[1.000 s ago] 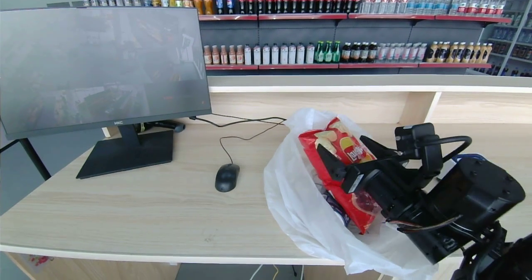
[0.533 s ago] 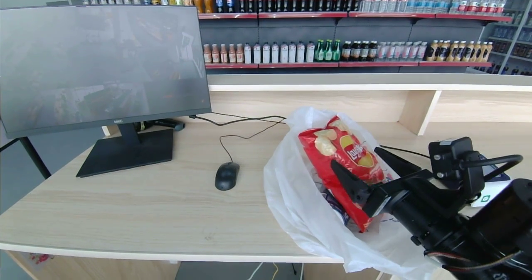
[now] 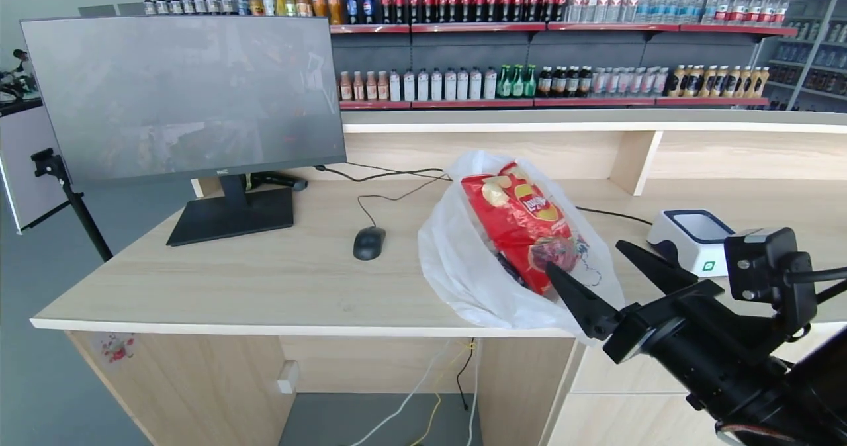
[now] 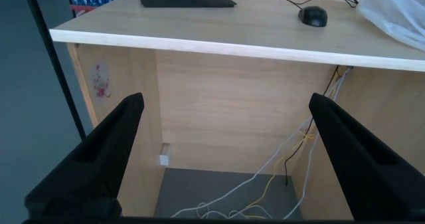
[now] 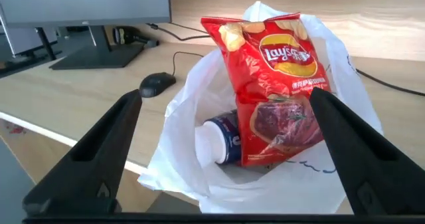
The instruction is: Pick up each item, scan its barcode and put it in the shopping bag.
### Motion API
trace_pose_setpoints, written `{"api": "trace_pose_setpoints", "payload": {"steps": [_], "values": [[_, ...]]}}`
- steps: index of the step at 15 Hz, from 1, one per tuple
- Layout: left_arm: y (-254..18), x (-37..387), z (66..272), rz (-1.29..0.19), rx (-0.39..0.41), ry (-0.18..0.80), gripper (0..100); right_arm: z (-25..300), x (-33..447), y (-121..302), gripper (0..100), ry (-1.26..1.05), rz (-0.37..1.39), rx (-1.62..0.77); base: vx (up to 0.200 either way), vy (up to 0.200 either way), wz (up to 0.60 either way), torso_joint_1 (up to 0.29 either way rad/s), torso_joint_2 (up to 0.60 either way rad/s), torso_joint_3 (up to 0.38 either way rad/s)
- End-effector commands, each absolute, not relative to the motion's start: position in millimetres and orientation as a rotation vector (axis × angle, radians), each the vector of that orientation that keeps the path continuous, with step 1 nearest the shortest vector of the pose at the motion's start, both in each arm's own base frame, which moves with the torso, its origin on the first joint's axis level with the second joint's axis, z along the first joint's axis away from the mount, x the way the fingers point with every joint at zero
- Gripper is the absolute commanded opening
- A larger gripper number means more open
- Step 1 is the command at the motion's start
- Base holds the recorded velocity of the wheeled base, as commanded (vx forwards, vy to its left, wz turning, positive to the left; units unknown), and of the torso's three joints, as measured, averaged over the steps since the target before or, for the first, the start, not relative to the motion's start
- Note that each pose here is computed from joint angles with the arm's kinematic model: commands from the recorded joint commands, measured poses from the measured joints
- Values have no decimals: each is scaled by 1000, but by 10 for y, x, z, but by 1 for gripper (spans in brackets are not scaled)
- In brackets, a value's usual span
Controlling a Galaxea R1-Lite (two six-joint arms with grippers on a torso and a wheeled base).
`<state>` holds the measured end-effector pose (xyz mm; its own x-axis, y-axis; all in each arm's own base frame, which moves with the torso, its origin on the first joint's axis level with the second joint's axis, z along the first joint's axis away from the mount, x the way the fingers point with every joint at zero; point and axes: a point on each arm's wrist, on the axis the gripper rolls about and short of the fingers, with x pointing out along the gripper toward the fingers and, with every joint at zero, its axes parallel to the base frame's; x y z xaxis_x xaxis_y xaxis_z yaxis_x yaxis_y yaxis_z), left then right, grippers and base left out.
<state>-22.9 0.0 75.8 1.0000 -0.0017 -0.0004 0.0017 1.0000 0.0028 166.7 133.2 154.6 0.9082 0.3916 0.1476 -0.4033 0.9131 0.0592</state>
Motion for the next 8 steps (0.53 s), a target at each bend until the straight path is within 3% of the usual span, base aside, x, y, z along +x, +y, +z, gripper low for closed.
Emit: {"api": "trace_pose_setpoints", "payload": {"steps": [1,8], "values": [[0,-229,757,-2,3,0,100,1562,1617,1288,100,-141,410,94,0,0,0,0,0,0],[0,-229,757,-2,2,0,100,1597,1584,1235,100,-156,401,102,0,-200,0,8,0,2]]}}
